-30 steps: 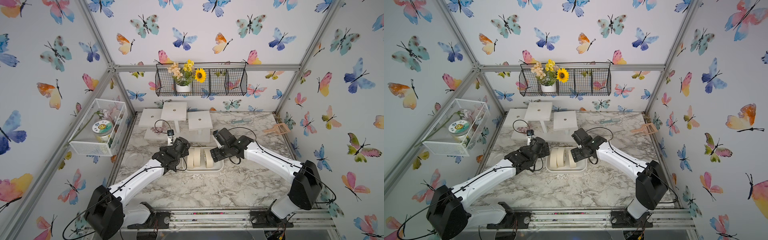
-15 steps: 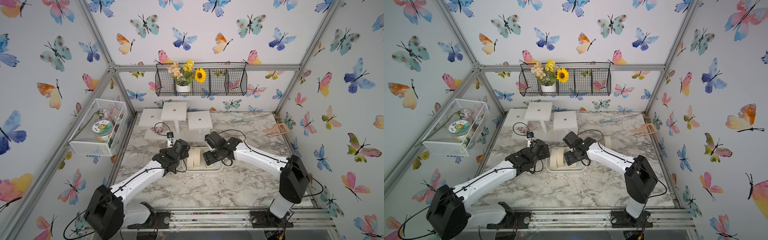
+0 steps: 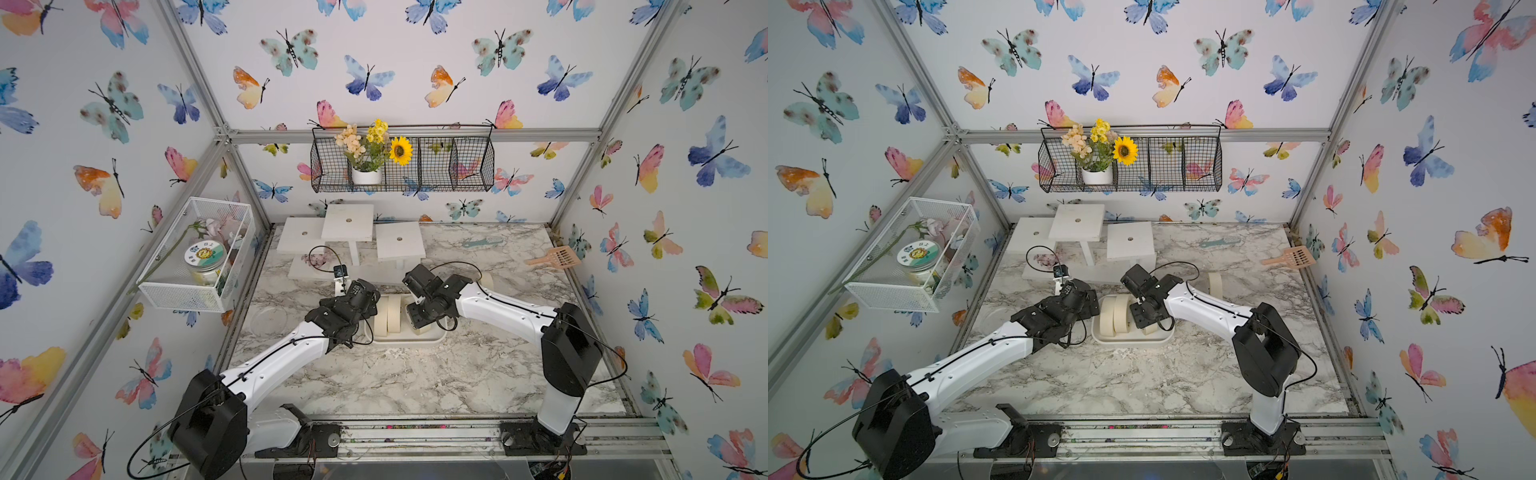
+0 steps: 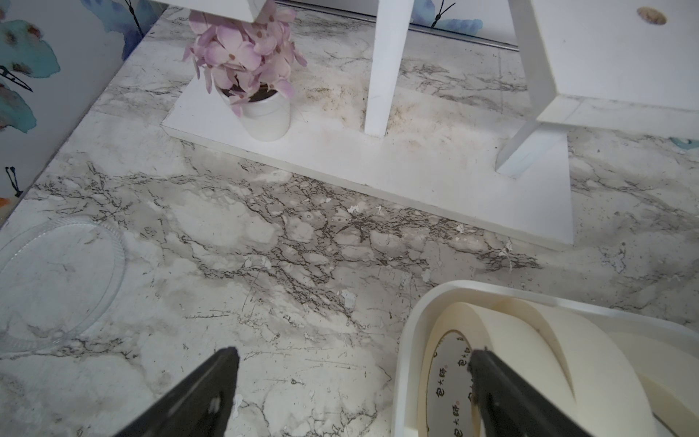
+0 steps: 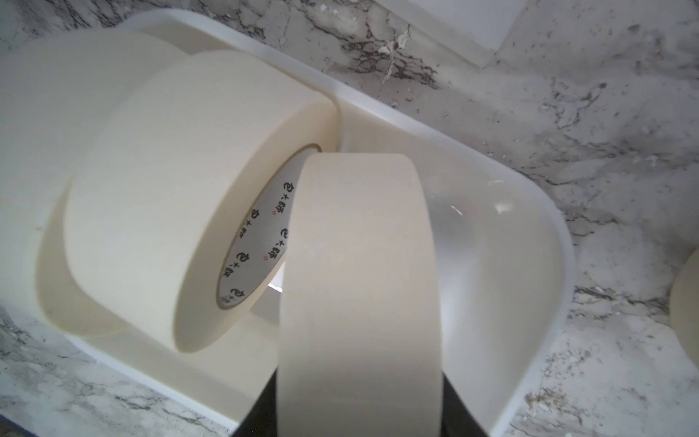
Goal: Take out the art tape in the storage box
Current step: Pick up the art tape from the storage box, then place the art tape at the center of the board.
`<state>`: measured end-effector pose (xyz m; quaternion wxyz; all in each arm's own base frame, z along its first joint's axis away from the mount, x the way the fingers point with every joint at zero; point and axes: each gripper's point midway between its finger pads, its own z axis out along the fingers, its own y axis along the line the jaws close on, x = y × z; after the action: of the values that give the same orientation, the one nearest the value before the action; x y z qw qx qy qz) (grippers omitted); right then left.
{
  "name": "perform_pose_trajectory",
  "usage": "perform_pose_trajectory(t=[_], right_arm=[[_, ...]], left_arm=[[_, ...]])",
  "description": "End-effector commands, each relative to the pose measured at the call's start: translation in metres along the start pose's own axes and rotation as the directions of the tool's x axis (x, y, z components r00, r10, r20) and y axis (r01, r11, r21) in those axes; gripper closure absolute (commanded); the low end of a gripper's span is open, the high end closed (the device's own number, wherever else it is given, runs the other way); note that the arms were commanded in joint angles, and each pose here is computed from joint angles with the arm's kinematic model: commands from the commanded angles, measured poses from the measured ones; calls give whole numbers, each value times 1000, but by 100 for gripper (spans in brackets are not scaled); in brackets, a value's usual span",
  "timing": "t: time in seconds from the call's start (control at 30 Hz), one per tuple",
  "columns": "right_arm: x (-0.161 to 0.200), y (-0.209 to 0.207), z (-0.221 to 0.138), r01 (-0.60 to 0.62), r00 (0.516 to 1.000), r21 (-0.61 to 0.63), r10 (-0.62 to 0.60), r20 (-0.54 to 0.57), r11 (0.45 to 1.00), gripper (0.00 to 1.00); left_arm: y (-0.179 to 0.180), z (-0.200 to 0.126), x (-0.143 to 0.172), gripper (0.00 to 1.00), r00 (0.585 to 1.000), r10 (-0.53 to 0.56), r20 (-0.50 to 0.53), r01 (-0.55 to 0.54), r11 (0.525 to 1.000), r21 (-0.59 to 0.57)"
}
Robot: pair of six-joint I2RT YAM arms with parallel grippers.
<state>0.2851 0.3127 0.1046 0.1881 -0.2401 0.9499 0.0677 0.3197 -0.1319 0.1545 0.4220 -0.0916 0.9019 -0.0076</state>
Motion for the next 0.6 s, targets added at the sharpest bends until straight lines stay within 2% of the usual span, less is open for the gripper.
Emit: perform_pose_trajectory(t=[0.0, 0.1, 0.17, 0.3, 0.43, 0.57], right_arm=[[-21, -3, -38, -16, 996, 1, 16, 90, 1000, 98], [-33, -12, -68, -18, 989, 38, 12, 148, 999, 98], [-42, -29, -92, -28, 979, 110, 5, 203, 994, 98], [-45, -90, -123, -121, 971, 228, 67, 230, 966, 98], [-36, -161, -145, -237, 954, 330, 156, 255, 914, 97], [-30, -219, -165, -336, 926, 377, 230, 300, 863, 97]], left_arm=[[-4, 3, 2, 0, 1000, 2, -4, -1, 1000, 8], [-6, 2, 0, 0, 1000, 1, -1, -1, 1000, 11], [-6, 2, -2, 0, 1000, -2, 3, 2, 1000, 13], [-7, 1, -4, 0, 1000, 0, 5, -1, 1000, 18], [-9, 1, -3, 0, 1000, -3, 2, 3, 1000, 26], [-8, 1, -2, 0, 1000, -7, 2, 7, 999, 31]])
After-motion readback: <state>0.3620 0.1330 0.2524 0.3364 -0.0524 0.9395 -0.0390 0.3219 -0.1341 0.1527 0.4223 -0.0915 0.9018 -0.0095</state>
